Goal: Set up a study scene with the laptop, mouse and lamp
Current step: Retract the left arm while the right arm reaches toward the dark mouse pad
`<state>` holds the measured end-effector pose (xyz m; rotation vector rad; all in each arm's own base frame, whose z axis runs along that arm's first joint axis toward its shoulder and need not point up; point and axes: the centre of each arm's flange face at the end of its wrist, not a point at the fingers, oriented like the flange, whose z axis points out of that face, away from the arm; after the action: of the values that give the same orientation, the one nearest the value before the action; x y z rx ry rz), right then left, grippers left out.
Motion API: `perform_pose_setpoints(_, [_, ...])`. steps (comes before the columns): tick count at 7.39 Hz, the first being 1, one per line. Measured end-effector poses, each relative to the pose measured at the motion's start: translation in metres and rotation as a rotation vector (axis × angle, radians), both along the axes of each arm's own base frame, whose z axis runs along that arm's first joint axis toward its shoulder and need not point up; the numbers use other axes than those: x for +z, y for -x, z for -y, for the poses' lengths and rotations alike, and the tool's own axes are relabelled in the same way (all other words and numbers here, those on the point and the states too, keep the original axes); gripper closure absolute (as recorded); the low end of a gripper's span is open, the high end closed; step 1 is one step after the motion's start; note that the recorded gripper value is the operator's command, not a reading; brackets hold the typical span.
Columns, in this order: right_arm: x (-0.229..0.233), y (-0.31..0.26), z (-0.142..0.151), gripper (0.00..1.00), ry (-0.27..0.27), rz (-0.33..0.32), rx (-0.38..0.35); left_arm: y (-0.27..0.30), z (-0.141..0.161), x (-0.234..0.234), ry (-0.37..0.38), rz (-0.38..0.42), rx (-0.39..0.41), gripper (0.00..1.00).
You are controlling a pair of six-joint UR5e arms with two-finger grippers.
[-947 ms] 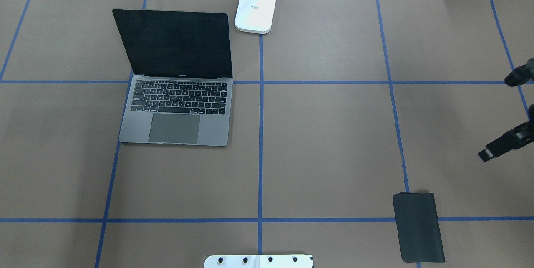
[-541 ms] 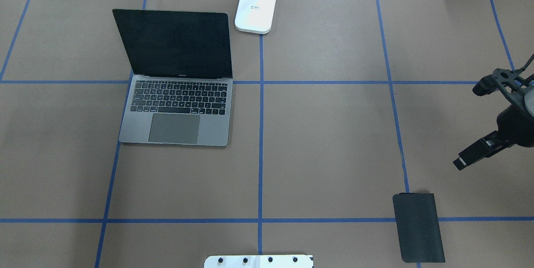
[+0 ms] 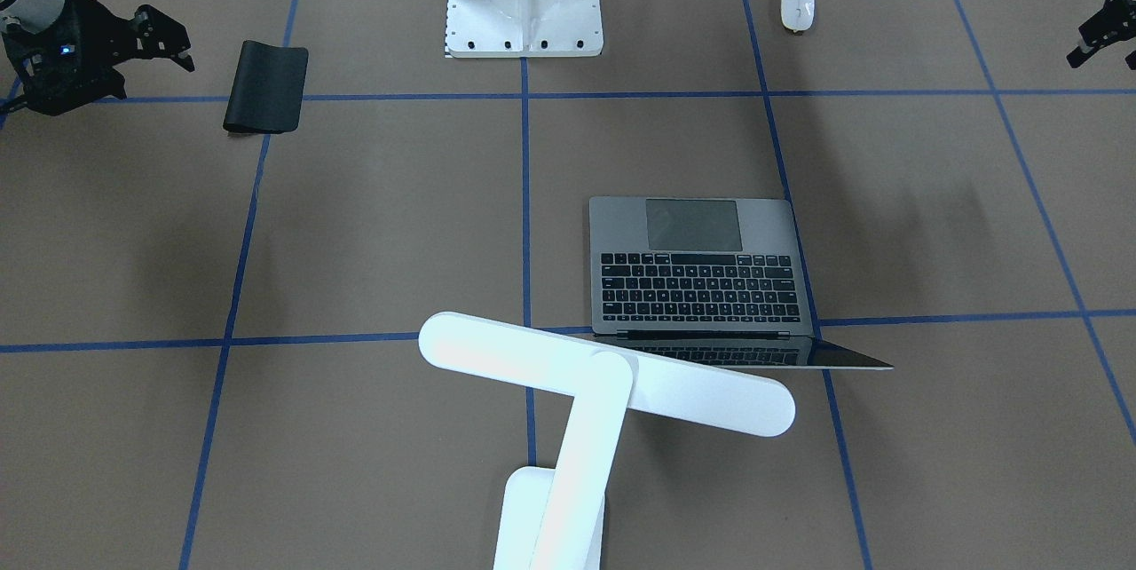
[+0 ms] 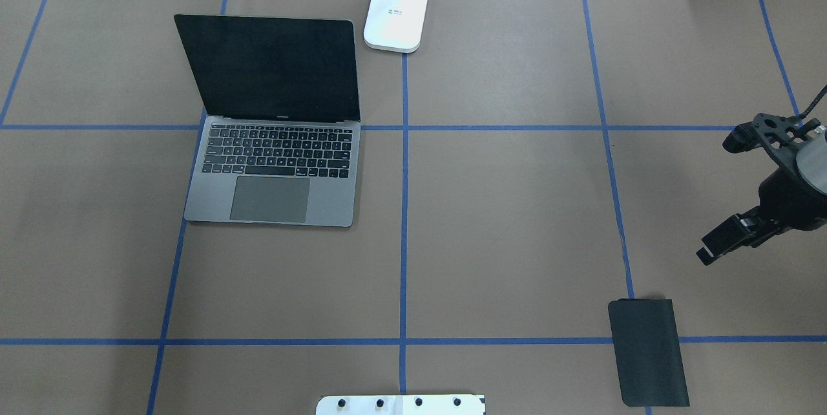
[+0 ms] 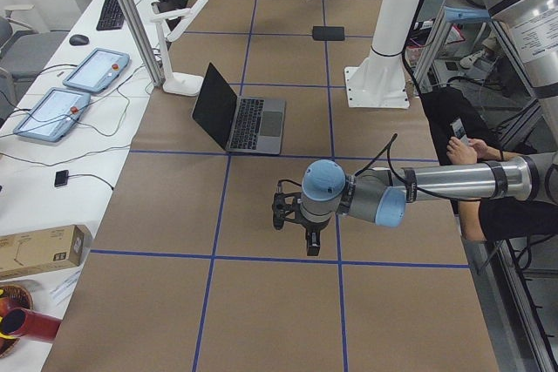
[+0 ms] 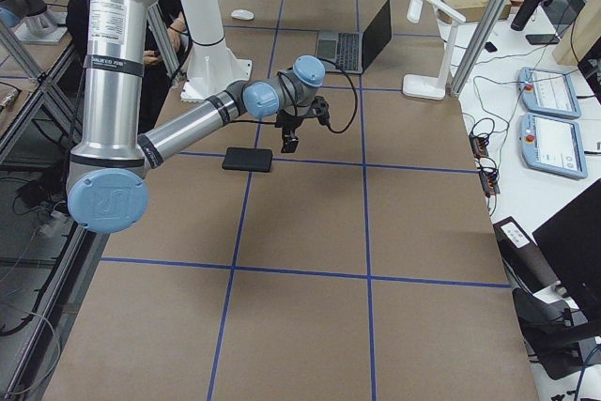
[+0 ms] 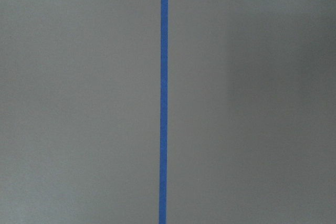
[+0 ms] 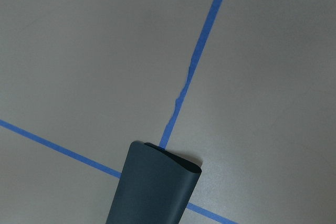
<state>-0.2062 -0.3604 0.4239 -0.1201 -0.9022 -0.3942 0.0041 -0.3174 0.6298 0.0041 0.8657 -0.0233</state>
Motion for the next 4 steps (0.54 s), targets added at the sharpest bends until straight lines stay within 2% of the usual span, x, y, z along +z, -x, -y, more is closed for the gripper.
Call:
perform_pose_setpoints(2, [0.007, -0.001, -0.003, 0.00, 0.011, -0.017, 0.003, -0.050, 0.015, -0.027, 0.015, 0.022, 0.017, 0.00])
perform_pose_setpoints(4, [0.014, 0.004, -0.009, 0.01, -0.001, -0.060, 0.001, -0.116, 0.012, -0.081, 0.053, 0.027, 0.020, 0.00])
